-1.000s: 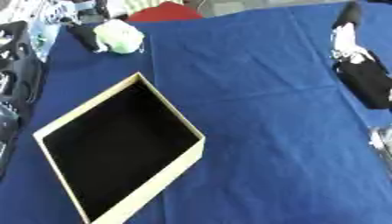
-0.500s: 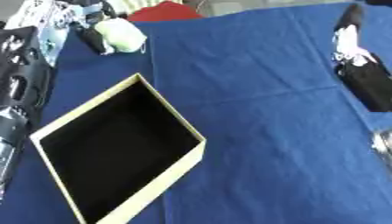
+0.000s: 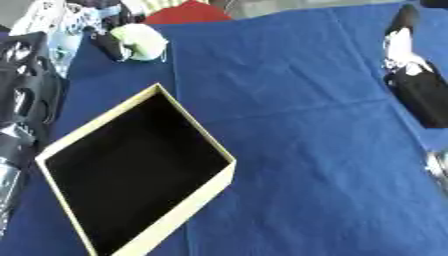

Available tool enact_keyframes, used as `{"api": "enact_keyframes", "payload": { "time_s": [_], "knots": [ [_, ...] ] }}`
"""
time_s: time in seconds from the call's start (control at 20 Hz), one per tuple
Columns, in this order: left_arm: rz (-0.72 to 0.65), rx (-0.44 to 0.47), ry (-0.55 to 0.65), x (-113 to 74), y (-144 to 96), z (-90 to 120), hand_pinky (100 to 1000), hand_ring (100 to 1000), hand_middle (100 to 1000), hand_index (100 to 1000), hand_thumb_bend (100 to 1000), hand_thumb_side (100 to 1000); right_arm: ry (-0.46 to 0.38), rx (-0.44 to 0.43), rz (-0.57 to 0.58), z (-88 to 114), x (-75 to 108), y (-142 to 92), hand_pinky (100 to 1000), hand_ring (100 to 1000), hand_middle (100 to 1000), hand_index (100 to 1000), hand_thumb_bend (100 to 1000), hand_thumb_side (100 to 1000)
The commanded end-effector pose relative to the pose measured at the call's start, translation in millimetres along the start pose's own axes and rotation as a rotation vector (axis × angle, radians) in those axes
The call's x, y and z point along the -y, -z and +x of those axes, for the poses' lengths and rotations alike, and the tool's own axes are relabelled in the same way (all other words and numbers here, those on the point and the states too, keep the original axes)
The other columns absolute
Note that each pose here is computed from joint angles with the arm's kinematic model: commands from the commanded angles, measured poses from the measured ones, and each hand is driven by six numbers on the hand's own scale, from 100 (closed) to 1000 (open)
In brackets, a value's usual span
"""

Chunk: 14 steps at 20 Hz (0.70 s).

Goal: Pick up objects on the table and place them in the box.

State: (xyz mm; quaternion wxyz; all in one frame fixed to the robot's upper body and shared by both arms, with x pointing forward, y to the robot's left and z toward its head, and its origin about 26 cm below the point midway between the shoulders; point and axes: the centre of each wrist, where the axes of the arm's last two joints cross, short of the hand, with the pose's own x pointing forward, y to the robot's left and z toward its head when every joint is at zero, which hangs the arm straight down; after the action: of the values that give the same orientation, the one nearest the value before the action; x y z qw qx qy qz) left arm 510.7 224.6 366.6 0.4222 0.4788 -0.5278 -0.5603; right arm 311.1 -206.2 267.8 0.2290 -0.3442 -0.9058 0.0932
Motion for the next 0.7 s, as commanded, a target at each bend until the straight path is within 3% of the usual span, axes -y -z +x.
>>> {"api": "enact_keyframes", "payload": {
  "time_s": [0.05,0.3,0.7],
  "knots": [
    [0.081,-0.003,-0.007,-20.3,-4.9,-0.2,440,595,509,637,100,165,-0.003,0.018,-0.013,2.1,6.2,4.0,940,756,745,884,100,545],
    [0.140,-0.016,0.021,-23.7,-5.9,0.6,359,521,511,618,100,160,0.002,0.018,-0.012,2.2,5.5,3.3,939,756,744,883,100,545],
    [0.203,-0.006,0.033,-30.0,-8.5,-0.1,342,503,521,612,100,191,-0.001,0.015,-0.007,1.4,5.1,1.9,938,757,744,882,100,544]
  ]
}}
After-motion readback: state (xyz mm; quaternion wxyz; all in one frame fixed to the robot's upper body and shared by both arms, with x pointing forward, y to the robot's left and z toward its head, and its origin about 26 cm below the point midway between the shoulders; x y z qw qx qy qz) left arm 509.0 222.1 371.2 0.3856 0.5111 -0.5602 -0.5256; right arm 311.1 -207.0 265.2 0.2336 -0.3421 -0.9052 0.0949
